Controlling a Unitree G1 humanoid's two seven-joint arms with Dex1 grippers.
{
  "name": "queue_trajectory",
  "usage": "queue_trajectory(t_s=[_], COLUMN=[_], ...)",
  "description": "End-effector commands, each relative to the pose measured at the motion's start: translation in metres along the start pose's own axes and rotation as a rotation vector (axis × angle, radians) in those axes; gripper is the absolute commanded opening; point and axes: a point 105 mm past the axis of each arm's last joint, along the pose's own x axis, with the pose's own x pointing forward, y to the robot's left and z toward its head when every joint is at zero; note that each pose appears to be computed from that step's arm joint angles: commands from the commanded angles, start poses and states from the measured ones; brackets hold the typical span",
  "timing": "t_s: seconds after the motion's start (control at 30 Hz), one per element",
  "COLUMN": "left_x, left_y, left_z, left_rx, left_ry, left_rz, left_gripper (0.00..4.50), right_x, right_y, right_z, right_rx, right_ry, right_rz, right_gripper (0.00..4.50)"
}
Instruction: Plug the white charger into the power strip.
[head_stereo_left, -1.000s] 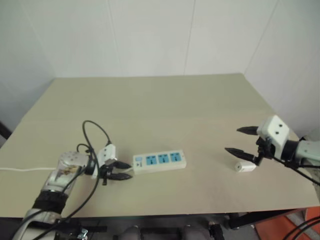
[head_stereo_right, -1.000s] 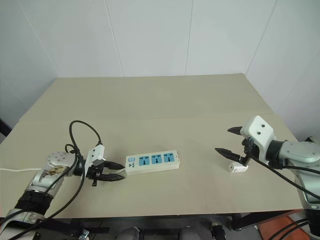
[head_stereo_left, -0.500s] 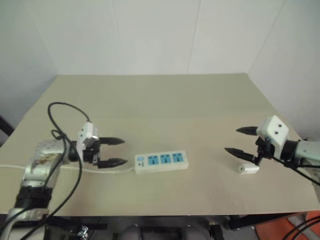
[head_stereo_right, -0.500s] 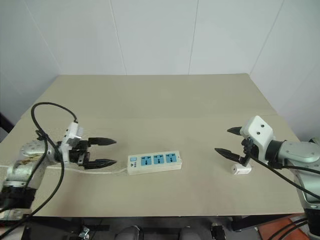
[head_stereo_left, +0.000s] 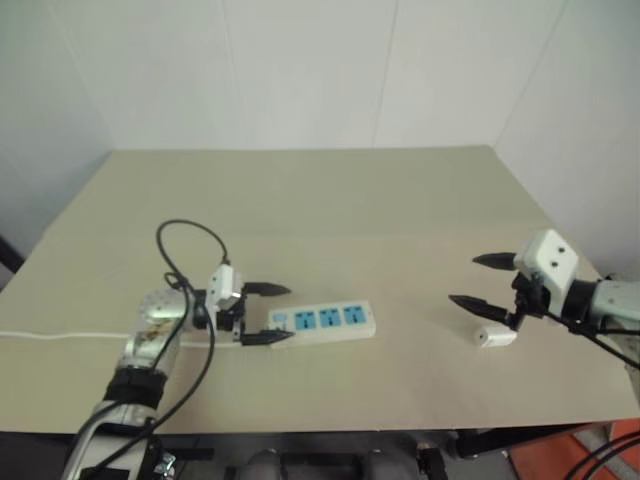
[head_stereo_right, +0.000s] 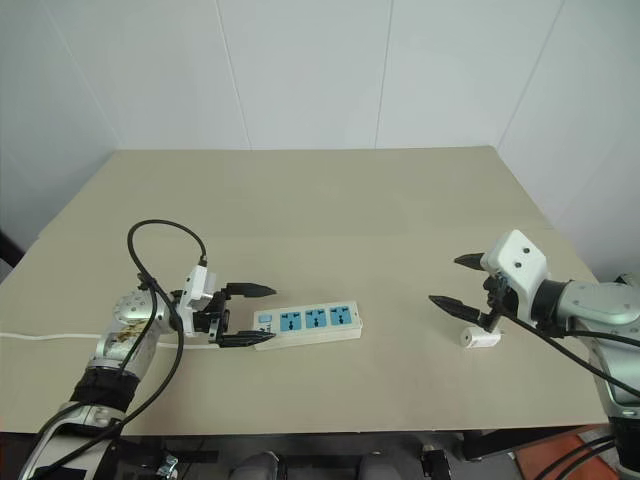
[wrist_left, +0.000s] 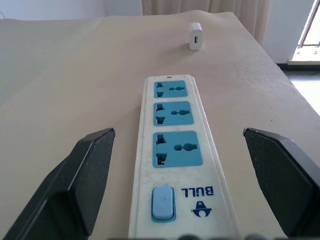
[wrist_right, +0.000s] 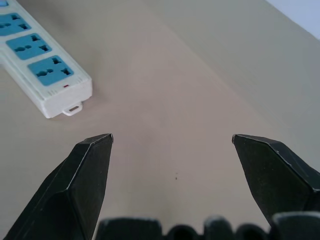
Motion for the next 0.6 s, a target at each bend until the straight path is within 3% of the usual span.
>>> queue_trajectory(t_s=[0.03, 0.6], left_x=[0.000, 0.005], left_y=[-0.001, -0.005], left_z=[0.001, -0.040], left_rx=[0.033, -0.017], left_ry=[0.001, 0.082], left_rz=[-0.028, -0.007], left_gripper=[4.47, 4.47], right_x=[-0.010, -0.013], right_y=[-0.005, -0.004], right_z=[0.014, 0.022], right_rx=[-0.037, -0.040], right_ry=[-0.024, -0.038], right_rz=[-0.033, -0.017], right_gripper=[4.50, 4.50])
